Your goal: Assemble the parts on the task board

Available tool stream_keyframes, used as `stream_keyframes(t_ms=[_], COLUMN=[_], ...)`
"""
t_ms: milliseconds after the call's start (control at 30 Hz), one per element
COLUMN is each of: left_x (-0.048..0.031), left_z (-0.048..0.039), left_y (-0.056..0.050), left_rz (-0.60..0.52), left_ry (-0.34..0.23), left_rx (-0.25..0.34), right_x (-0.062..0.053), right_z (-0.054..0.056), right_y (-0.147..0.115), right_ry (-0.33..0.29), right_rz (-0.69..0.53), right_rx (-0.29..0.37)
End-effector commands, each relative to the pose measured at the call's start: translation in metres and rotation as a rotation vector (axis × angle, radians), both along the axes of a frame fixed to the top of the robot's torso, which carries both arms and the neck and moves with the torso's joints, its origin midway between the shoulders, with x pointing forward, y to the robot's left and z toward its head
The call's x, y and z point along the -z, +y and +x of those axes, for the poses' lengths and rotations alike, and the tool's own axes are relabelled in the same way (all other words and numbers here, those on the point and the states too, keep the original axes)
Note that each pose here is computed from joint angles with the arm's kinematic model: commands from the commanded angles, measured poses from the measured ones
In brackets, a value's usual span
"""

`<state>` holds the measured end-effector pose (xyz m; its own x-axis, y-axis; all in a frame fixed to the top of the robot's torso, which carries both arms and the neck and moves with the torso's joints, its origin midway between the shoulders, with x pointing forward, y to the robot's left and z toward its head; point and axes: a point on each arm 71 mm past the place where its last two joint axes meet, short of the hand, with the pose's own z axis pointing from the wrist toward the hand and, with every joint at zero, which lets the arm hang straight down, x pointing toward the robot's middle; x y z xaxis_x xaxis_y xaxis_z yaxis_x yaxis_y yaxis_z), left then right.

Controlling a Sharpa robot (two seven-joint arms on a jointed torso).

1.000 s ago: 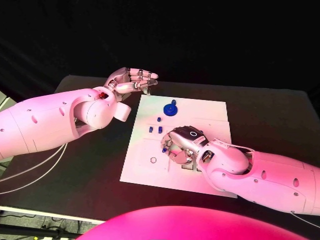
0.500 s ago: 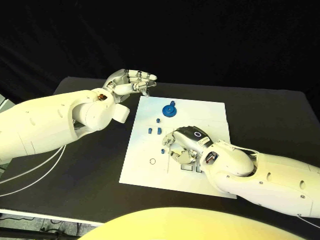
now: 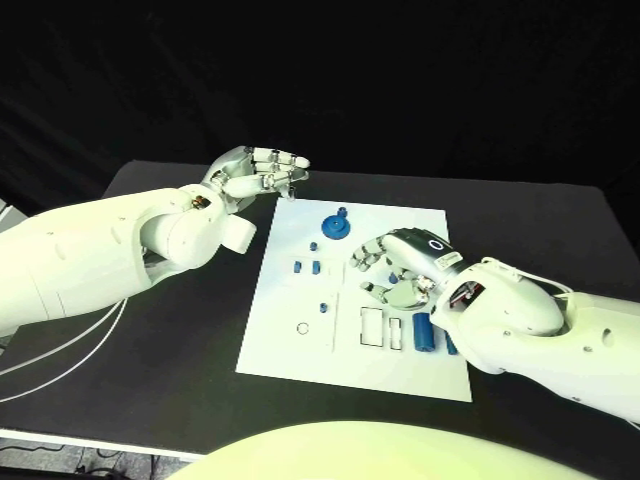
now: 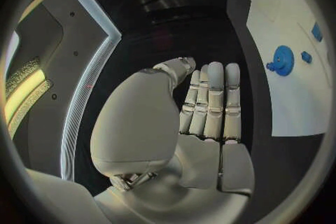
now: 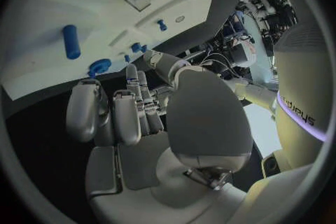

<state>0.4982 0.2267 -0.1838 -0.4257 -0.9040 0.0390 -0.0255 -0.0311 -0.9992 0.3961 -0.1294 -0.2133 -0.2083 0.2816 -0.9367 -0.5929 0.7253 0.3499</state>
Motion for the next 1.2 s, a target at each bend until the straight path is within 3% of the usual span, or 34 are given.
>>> stream_keyframes(t_ms=[33,233,367,767,1200], left_x=[-0.0010,-0.0003,-0.0001,0.0003,0.0005], left_z=[-0.0013,-0.0021,-0.0023,-0.0018,-0.0013], left_y=[-0.003,-0.004,-0.004,-0.003,-0.001], left_rz=[-0.018,-0.020,-0.021,-0.020,-0.017], left_ry=[-0.006,-0.007,-0.007,-0.007,-0.006], left_rx=[0.023,0.030,0.030,0.029,0.023], right_x=[-0.002,-0.007,-0.006,0.003,0.012], right_z=[0.005,0.025,0.031,0.037,0.041], right_y=[-0.010,-0.039,-0.047,-0.047,-0.039], right_ry=[0.120,0.145,0.154,0.179,0.145], right_rz=[-0.031,-0.106,-0.152,-0.252,-0.231], right_rx=[-0.012,0.030,0.032,0.033,0.053])
